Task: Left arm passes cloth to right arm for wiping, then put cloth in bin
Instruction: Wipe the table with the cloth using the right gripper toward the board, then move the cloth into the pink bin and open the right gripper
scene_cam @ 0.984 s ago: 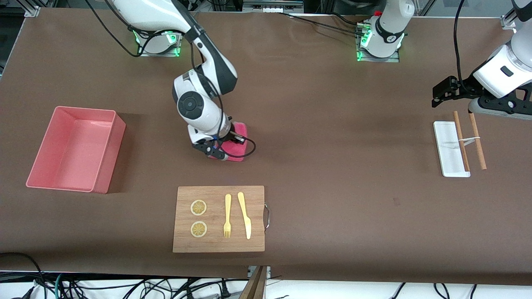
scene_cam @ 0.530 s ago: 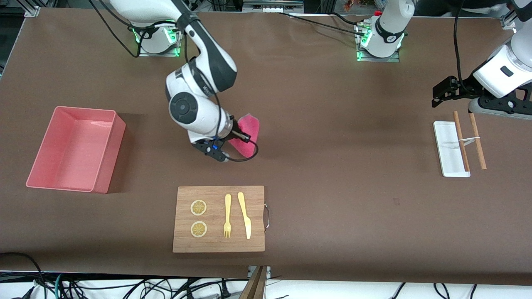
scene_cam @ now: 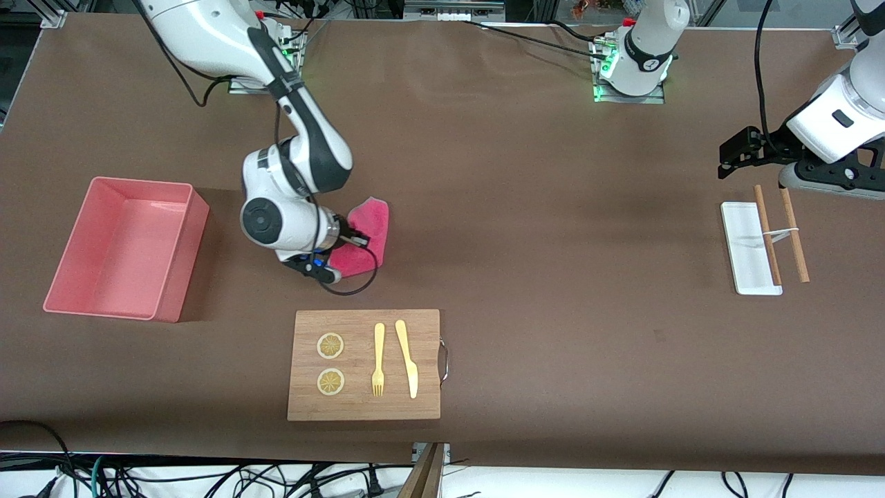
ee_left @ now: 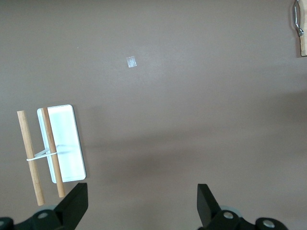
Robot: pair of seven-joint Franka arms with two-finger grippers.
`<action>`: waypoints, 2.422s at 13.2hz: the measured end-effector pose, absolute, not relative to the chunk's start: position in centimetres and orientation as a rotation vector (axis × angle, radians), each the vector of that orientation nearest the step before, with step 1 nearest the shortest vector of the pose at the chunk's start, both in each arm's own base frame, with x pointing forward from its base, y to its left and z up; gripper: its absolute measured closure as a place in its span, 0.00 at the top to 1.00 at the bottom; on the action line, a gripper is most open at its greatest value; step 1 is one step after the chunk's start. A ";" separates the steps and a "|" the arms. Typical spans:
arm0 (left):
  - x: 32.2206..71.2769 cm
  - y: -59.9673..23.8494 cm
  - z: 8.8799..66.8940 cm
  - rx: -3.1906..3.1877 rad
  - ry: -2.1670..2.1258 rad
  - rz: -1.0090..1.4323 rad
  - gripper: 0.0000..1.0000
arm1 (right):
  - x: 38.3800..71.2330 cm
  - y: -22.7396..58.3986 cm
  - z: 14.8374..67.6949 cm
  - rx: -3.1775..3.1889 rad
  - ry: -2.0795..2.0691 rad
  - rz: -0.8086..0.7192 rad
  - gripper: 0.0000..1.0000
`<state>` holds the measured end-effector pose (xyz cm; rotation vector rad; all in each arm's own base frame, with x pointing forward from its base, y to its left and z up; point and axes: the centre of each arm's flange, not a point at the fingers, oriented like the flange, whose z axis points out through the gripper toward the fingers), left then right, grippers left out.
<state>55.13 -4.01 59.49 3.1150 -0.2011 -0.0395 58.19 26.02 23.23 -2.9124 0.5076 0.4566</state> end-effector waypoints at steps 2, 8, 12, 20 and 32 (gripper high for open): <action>55.1 -4.0 59.5 3.115 -0.202 -0.039 1.00 | 59.0 21.1 22.4 -2.932 0.413 0.452 0.03; 55.1 -4.0 59.5 3.115 -0.202 -0.040 1.00 | 59.0 6.6 20.5 -2.965 0.114 0.397 0.03; 55.1 -4.0 59.5 3.115 -0.202 -0.041 1.00 | 59.2 1.6 22.4 -3.030 -0.029 0.347 0.03; 55.1 -4.0 59.5 3.115 -0.202 -0.041 1.00 | 58.3 -3.0 33.0 -3.124 -0.205 0.312 0.03; 55.1 -4.0 59.5 3.115 -0.202 -0.041 1.00 | 55.2 -12.1 41.6 -3.166 -0.155 0.246 0.14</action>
